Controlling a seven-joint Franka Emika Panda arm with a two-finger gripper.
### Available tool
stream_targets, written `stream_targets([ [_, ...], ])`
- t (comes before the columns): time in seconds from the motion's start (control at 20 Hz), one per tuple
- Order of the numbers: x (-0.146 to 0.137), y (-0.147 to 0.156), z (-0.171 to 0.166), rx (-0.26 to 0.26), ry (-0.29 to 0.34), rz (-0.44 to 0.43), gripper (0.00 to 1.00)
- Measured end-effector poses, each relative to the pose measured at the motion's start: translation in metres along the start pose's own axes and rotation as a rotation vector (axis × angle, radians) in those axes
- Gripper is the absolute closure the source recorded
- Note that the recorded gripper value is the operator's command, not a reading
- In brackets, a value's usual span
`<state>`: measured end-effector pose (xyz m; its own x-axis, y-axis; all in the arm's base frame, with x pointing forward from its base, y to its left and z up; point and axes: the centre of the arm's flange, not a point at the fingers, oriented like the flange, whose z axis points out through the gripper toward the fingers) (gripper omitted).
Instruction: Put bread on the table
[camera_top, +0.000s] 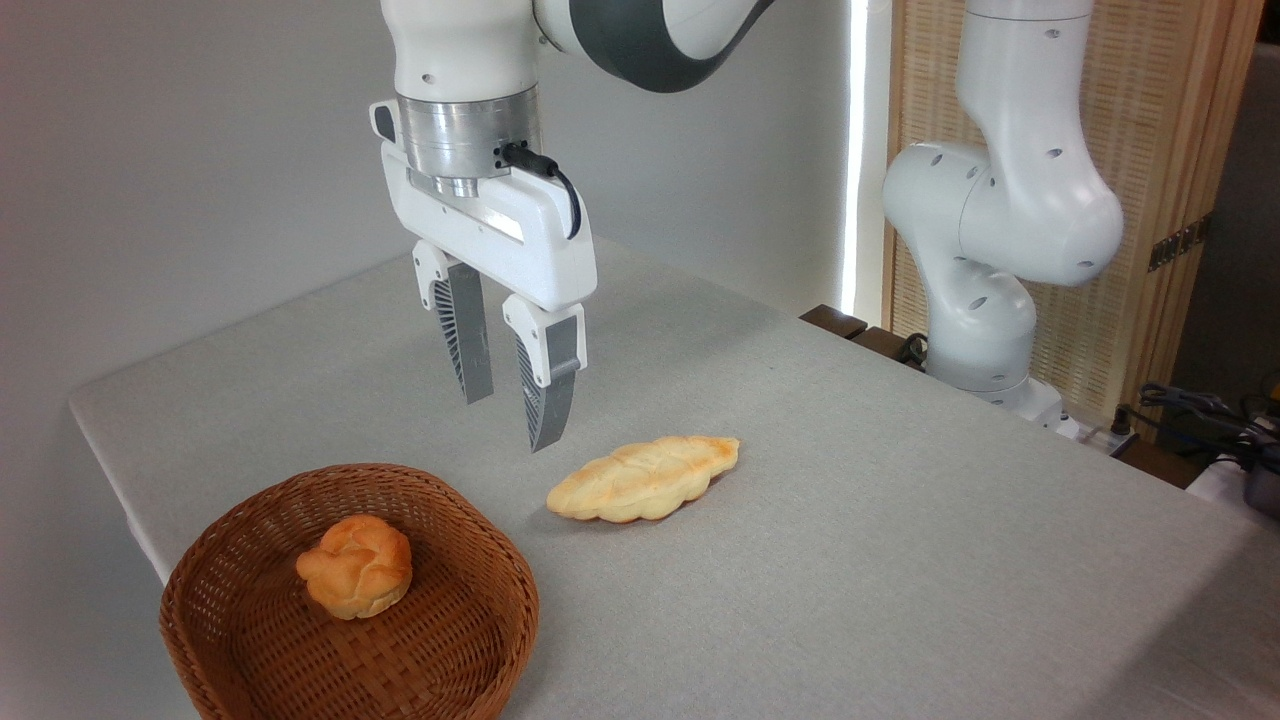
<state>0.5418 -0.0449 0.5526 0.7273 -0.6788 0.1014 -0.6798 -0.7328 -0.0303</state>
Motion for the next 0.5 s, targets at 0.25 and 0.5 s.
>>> stream_targets([
  [0.25,0.0003,0.0001,0.0006,-0.001,-0.001,0.001,0.0],
  [0.5,0.0021,0.0019,0.0019,-0.003,-0.002,0.005,0.0],
])
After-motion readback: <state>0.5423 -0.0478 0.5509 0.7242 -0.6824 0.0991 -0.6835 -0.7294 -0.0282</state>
